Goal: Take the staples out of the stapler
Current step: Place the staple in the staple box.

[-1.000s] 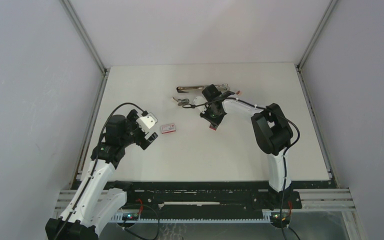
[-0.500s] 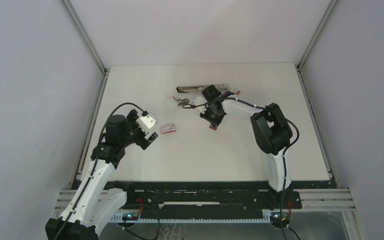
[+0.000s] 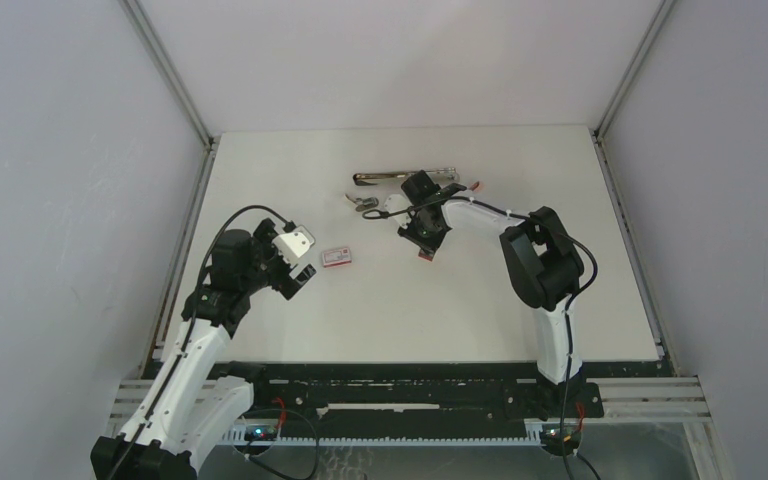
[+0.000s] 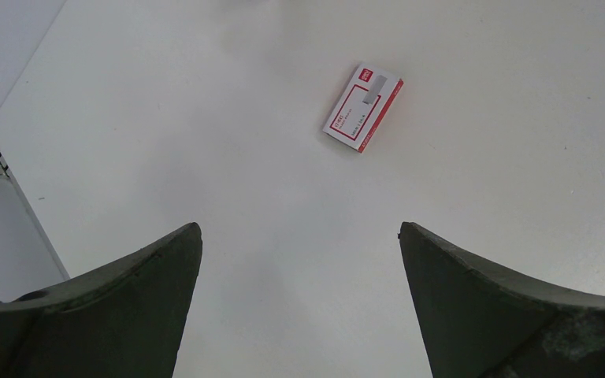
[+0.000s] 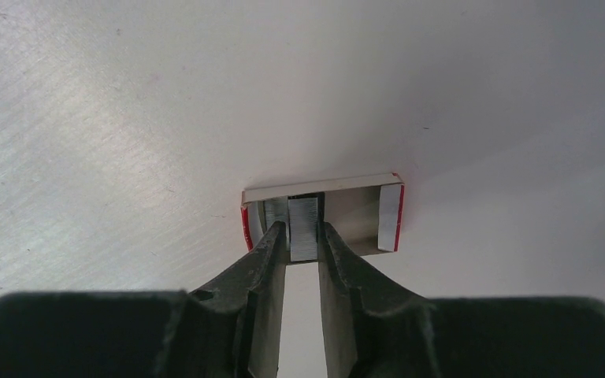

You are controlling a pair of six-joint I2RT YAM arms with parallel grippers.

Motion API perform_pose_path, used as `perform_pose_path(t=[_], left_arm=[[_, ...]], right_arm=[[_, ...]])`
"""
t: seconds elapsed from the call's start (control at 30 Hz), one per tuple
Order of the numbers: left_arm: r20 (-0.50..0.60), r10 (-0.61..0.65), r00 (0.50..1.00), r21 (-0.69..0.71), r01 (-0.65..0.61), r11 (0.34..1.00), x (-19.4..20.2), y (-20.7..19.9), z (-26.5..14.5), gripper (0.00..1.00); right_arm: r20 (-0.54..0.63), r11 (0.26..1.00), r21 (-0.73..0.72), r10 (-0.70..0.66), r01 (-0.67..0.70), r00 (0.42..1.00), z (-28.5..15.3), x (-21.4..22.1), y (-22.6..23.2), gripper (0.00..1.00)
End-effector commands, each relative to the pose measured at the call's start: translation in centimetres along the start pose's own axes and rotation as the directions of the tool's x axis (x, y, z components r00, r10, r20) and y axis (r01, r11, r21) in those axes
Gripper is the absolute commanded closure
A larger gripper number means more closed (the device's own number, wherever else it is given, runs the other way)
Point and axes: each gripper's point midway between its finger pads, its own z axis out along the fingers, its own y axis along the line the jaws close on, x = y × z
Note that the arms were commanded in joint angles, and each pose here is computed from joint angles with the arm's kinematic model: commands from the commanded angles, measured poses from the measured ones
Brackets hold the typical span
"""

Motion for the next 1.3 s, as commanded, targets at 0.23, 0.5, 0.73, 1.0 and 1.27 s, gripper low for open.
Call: perform_pose_path(t=[0.23,0.5,0.73,1.0,1.27], left_arm=[[0.017,-0.006,1.000,-0.012,0.007,1.000,0.0,0.2,0.2,0.00],[0.015,-0.007,1.000,-0.011,0.007,1.000,0.0,0.2,0.3,0.00],[0.014,-0.009,1.000,-0.010,0.009,1.000,0.0,0.2,0.3,0.00],[0.019,-0.008,1.000,-0.014,0.008,1.000,-0.1,0.2,0.2,0.00],[0.026,-0.007,1.000,-0.012,0.007,1.000,-0.3,0.1,0.0,0.00]], right_arm=[[0.055,0.999,0.047,-0.012,0.010,0.998,-1.7,-1.7,-0.8,0.72],[0.113,0.999,0.051,-0.002,-0.004,0.994,-5.1,-2.9,-1.1,0.67],[0.171,0.999,0.028,0.040,-0.045,0.984,-7.9,-3.5,-1.4,0.54],[0.166,0.991,0.040,0.116,-0.124,0.979,-8.6,-3.6,-3.1,0.37],[0.133,0.975,-0.004,0.222,-0.224,0.966,-7.8,-2.7,-3.9,0.21]])
